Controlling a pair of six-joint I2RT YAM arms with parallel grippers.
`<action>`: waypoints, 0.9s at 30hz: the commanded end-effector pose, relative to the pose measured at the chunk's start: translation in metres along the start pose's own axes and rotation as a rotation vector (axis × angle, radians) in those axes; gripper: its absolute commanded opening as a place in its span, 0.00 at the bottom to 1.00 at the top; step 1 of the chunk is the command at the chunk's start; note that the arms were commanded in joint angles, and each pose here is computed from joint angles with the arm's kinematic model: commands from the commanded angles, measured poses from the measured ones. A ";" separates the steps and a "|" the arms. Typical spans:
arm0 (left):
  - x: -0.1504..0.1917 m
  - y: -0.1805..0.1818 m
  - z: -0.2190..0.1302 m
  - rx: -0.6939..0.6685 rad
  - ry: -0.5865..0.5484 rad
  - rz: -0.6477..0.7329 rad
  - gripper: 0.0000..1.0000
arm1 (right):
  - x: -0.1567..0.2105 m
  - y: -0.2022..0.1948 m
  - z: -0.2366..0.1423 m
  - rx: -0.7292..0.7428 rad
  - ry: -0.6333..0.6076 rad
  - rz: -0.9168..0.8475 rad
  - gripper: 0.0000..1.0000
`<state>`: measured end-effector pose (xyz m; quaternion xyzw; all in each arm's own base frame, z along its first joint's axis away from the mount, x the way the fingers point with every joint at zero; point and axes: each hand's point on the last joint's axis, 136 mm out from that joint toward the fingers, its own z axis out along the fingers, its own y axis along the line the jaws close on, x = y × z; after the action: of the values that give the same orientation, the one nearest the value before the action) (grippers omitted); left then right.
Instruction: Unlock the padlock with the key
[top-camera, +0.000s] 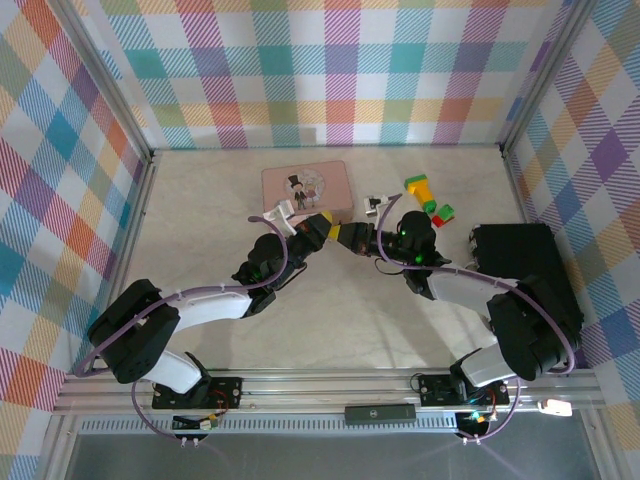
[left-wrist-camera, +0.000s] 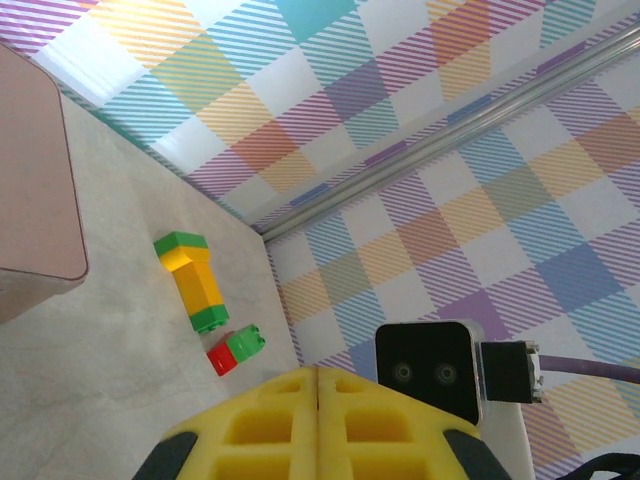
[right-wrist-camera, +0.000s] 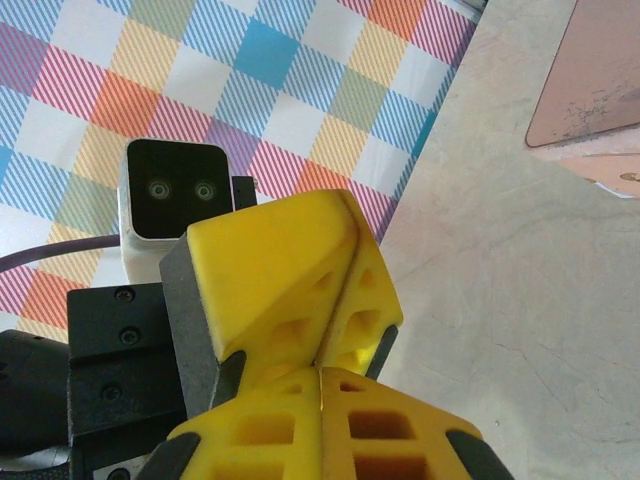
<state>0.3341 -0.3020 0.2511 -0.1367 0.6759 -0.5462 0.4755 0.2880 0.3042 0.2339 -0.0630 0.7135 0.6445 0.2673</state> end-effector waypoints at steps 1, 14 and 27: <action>-0.006 -0.037 -0.005 0.123 -0.013 -0.016 0.00 | 0.005 0.010 -0.001 -0.018 0.029 -0.050 0.00; -0.029 -0.030 -0.045 0.002 0.091 0.145 0.80 | 0.012 0.009 -0.022 0.079 0.206 -0.257 0.00; 0.010 -0.054 -0.032 0.162 0.374 0.145 0.65 | 0.006 0.027 -0.027 0.035 0.315 -0.375 0.00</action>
<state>0.2961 -0.2956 0.2730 0.0147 0.7358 -0.5431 0.4042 0.2682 0.2852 0.2477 -0.2640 0.7466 0.5471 0.2713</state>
